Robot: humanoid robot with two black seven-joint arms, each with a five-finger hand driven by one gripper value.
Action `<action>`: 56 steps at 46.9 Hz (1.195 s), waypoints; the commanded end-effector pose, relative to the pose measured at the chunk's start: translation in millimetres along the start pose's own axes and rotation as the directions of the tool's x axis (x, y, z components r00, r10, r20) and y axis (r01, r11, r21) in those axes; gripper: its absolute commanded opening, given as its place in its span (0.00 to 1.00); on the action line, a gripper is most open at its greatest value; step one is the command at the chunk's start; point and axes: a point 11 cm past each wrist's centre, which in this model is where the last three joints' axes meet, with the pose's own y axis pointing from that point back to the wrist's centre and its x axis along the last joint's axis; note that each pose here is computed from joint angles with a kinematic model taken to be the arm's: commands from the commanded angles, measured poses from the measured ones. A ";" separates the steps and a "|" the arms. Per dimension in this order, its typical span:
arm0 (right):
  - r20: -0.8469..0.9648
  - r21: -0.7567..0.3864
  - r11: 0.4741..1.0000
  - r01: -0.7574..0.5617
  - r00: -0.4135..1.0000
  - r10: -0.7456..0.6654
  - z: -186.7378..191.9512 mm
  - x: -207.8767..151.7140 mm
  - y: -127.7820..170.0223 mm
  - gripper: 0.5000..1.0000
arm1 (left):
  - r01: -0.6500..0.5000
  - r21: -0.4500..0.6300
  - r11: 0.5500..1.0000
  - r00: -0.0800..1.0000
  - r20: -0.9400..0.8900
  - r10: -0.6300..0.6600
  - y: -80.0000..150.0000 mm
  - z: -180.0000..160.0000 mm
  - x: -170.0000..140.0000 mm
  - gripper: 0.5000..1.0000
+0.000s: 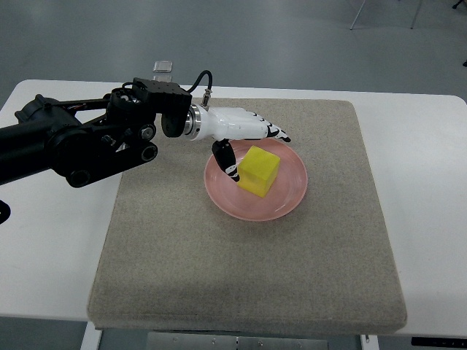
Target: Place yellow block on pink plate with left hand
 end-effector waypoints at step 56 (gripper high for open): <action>0.000 0.000 1.000 0.000 1.000 0.000 -0.1 -0.1 0.0 0.85 | -0.402 0.273 0.874 -0.090 -0.962 0.259 81.4 -162.3 -8.9 0.99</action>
